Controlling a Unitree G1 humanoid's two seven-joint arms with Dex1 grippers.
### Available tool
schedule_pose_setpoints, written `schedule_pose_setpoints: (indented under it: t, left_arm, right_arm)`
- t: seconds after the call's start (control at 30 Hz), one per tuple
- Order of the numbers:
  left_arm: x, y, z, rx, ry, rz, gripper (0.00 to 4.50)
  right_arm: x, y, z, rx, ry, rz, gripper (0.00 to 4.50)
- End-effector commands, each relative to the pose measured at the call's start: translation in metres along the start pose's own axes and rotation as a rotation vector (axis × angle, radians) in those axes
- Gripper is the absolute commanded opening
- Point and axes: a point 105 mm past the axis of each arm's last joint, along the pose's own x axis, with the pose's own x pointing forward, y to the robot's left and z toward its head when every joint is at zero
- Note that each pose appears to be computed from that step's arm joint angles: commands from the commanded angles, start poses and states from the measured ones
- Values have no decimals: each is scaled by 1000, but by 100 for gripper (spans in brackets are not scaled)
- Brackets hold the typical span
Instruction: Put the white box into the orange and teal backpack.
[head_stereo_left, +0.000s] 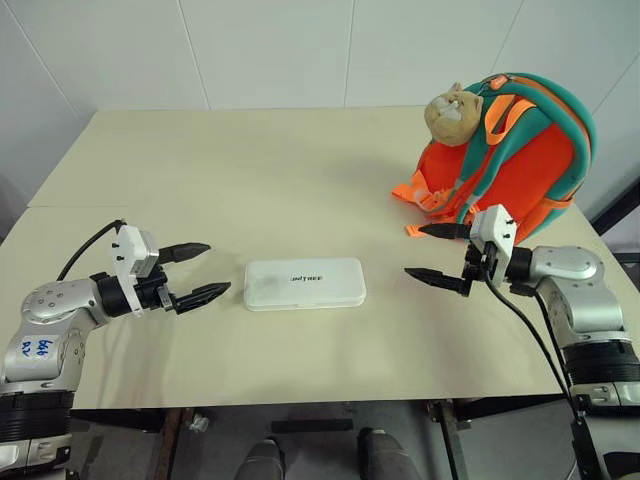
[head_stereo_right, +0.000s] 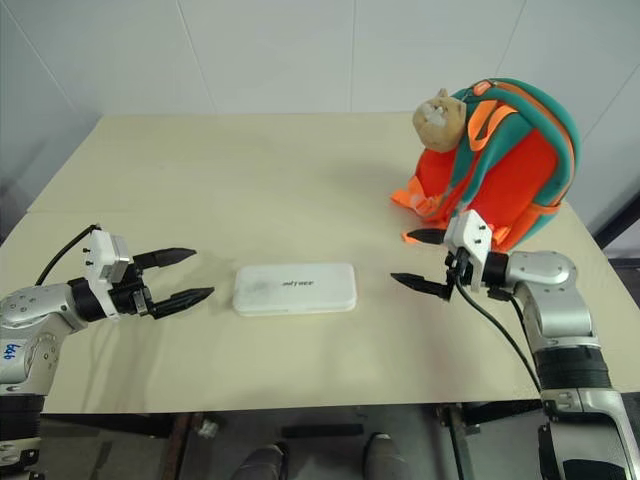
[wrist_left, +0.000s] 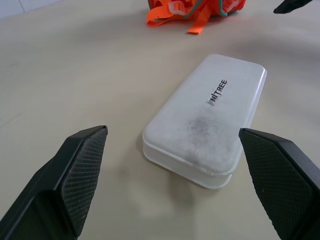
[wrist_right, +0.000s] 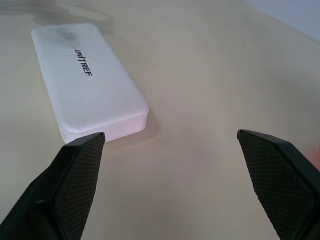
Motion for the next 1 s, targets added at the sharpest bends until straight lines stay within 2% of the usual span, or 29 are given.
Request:
schedule_pose_setpoints:
  t: [0.03, 0.2, 0.37, 0.53, 0.7, 0.87, 1.0]
  left_arm:
    - [1, 7, 13, 63, -27, 6, 450]
    - [4, 5, 18, -12, -54, -21, 450]
    - [-4, 10, 11, -344, -38, -43, 450]
    - [-25, 3, -17, -637, 157, -75, 450]
    - [-33, 23, -22, -857, 64, 20, 450]
    - [-22, 15, -52, -1029, 161, 37, 450]
    - [-6, -3, -50, -1127, 147, -59, 450]
  right_arm:
    - [2, -2, 15, -52, -47, -13, 448]
    - [11, 1, 16, -51, -29, 30, 448]
    - [26, 17, 18, 38, 2, 148, 448]
    - [40, 27, 15, 111, 73, 209, 448]
    - [52, 17, 2, 398, 177, 114, 448]
    - [58, 25, 5, 558, 219, 142, 448]
    - [62, 34, 13, 675, 224, 172, 448]
